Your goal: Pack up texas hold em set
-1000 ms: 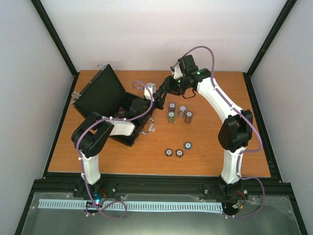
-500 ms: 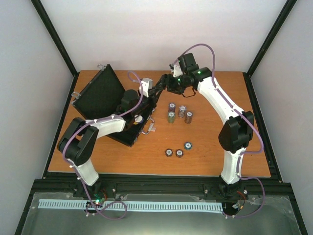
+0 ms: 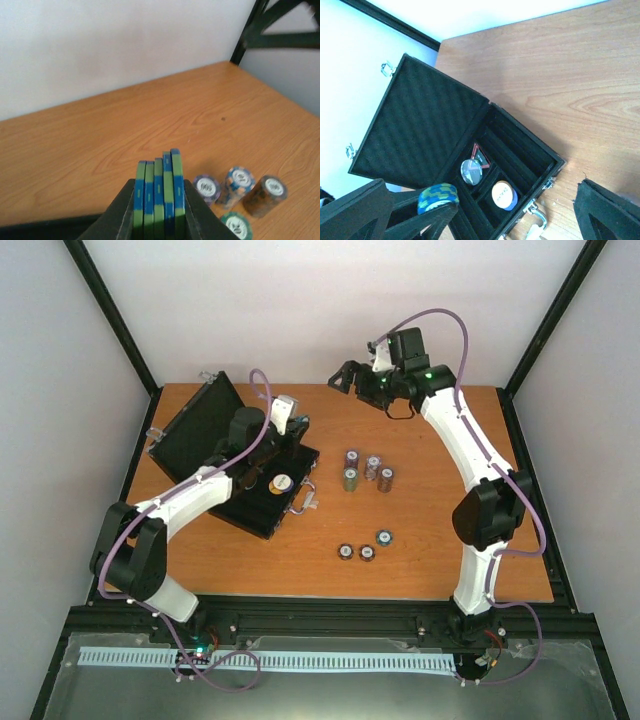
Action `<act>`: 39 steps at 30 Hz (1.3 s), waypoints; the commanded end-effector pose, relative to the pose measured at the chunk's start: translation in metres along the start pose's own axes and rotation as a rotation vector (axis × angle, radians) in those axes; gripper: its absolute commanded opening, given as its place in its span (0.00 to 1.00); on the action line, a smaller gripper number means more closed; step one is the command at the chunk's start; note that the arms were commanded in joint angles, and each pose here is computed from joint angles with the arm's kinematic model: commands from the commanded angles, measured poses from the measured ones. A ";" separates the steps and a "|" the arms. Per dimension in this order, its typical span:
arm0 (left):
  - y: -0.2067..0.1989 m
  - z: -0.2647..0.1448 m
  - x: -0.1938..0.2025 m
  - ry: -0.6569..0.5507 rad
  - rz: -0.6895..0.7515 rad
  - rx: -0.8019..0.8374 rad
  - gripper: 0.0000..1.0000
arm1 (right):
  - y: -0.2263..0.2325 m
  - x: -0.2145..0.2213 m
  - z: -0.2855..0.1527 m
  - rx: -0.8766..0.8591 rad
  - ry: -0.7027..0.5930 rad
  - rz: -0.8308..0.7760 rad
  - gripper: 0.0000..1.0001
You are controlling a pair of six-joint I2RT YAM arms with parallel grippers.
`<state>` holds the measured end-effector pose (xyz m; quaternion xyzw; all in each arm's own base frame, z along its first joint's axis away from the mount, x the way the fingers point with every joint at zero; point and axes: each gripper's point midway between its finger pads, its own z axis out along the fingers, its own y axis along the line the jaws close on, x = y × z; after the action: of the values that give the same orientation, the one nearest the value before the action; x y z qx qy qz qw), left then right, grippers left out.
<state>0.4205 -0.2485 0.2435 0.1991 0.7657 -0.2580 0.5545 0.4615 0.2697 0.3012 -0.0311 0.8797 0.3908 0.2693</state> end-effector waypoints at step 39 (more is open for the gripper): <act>0.176 0.003 0.150 0.899 -0.212 -0.393 0.01 | -0.121 0.048 0.001 0.265 0.175 0.043 1.00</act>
<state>0.4724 -0.1200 0.0642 0.1549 0.9715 -0.0509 0.1723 0.4486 0.1980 0.2019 -0.0093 0.9419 0.2764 0.1907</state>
